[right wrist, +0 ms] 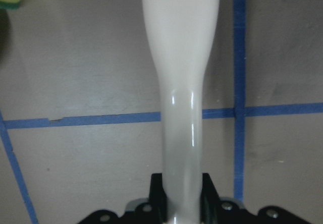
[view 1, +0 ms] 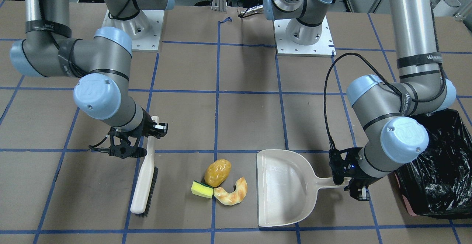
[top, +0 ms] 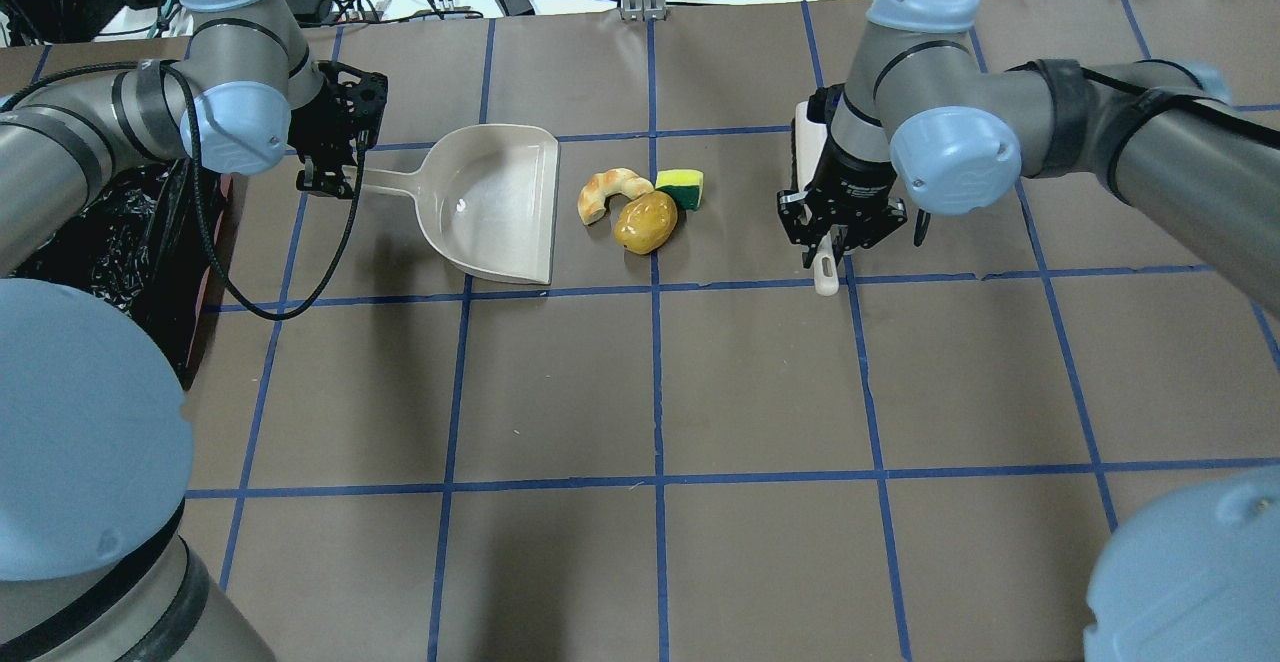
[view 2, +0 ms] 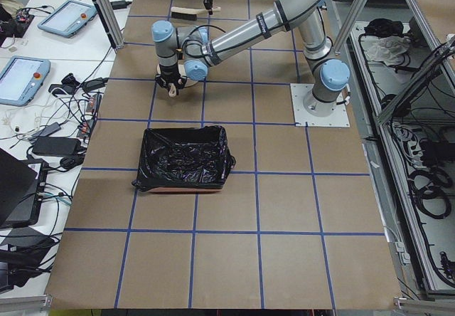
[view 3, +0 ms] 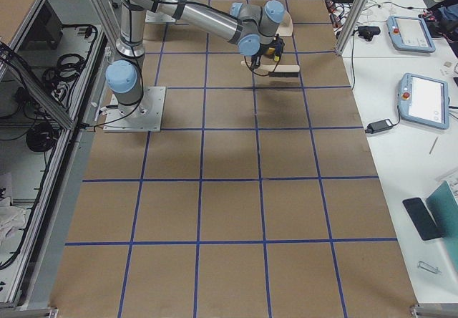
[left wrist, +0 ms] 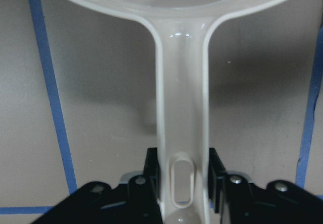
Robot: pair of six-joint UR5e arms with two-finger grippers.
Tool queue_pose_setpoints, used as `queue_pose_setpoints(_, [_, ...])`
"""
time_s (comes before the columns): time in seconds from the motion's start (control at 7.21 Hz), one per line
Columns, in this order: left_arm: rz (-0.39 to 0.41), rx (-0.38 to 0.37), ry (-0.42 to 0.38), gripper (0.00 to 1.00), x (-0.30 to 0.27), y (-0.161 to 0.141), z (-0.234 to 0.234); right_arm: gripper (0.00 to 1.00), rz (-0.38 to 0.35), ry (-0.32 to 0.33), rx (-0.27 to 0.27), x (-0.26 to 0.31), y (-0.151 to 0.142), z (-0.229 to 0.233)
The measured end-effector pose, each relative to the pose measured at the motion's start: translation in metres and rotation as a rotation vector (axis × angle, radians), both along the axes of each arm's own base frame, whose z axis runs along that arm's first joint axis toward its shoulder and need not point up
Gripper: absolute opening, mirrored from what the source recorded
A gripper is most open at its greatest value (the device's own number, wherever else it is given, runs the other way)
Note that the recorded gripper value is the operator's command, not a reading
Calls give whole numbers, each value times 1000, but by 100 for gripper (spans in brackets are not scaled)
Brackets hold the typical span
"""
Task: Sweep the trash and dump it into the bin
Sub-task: 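Lift the brush with the right gripper and move it toward the debris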
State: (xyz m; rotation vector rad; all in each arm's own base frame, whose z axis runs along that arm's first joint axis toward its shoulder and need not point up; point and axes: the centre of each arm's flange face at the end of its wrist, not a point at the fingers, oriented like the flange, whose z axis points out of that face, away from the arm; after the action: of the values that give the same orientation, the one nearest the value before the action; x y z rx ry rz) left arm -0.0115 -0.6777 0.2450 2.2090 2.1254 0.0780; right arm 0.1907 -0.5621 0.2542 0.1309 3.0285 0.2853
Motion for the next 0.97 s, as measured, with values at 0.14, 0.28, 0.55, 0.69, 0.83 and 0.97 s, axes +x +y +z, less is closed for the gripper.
queue_pose_setpoints(0.14, [0,0,0,13,0,0,0,0,-18,-7,12,21,7,-3])
queue_pose_setpoints(0.28, [0,0,-1,13,0,0,0,0,-36,-6,24,39,13,-6])
queue_pose_setpoints(0.55, [0,0,-1,13,0,0,0,0,-59,0,43,62,22,-13])
queue_pose_setpoints(0.69, [0,0,0,13,0,0,0,0,-67,-3,48,71,25,-15])
queue_pose_setpoints(0.83, [1,0,1,13,0,0,0,0,-75,-3,52,80,28,-17])
queue_pose_setpoints(0.97, [1,-1,1,13,0,0,0,0,-80,-3,56,91,33,-18])
